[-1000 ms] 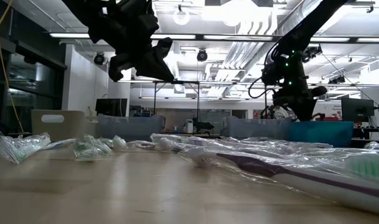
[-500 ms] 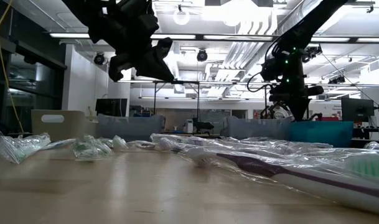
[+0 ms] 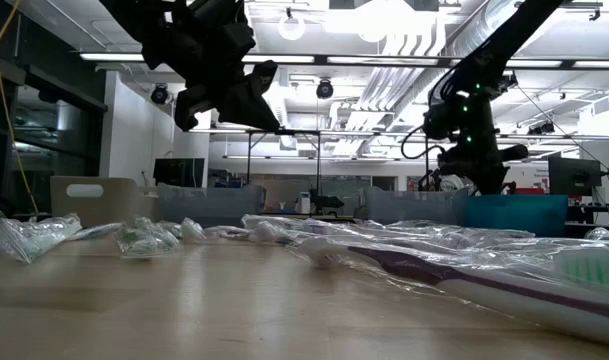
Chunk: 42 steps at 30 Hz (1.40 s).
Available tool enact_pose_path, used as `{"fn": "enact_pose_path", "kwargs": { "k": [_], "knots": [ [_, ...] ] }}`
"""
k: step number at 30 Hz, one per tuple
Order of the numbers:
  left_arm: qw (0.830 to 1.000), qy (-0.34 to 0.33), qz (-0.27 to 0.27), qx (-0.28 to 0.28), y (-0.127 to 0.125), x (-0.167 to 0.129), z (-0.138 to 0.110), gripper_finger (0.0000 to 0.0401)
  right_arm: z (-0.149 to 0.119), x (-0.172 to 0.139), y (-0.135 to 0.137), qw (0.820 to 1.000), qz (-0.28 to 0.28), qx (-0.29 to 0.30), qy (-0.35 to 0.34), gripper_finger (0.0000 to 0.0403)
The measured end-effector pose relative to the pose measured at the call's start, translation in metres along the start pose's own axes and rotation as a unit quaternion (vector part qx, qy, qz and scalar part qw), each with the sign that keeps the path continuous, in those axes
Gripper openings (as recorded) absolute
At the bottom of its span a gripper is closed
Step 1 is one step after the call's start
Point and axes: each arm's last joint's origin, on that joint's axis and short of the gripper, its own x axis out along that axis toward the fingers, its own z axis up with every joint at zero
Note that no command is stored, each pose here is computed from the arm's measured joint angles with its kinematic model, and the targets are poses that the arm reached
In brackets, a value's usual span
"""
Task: Pick & Place Toothbrushes
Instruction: Put the green toothbrush into the right black bin
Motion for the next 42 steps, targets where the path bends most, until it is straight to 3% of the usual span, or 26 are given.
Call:
{"fn": "enact_pose_path", "kwargs": {
  "k": [7, 14, 25, 31, 42],
  "knots": [
    [1.0, 0.0, 0.0, 0.0, 0.0, 0.0, 0.0, 0.0002, -0.009, -0.026, 0.0, 0.999, -0.001, -0.008, -0.042, 0.0004],
    [1.0, 0.0, 0.0, 0.0, 0.0, 0.0, 0.0, 0.0002, -0.039, -0.066, 0.004, 0.997, 0.02, -0.034, -0.064, 0.0004],
    [1.0, 0.015, -0.025, -0.009, -0.005, 0.0, -0.003, 0.0002, -0.095, -0.104, 0.042, 0.984, 0.047, -0.169, -0.043, 0.0004],
    [0.998, 0.027, -0.043, -0.022, -0.009, -0.005, -0.004, 0.0002, -0.126, -0.113, 0.072, 0.955, 0.033, -0.294, -0.025, 0.0004],
    [0.998, 0.035, -0.048, -0.031, -0.01, -0.009, -0.003, 0.0001, -0.188, -0.128, 0.113, 0.871, 0.019, -0.49, -0.04, 0.0004]
  ]
}}
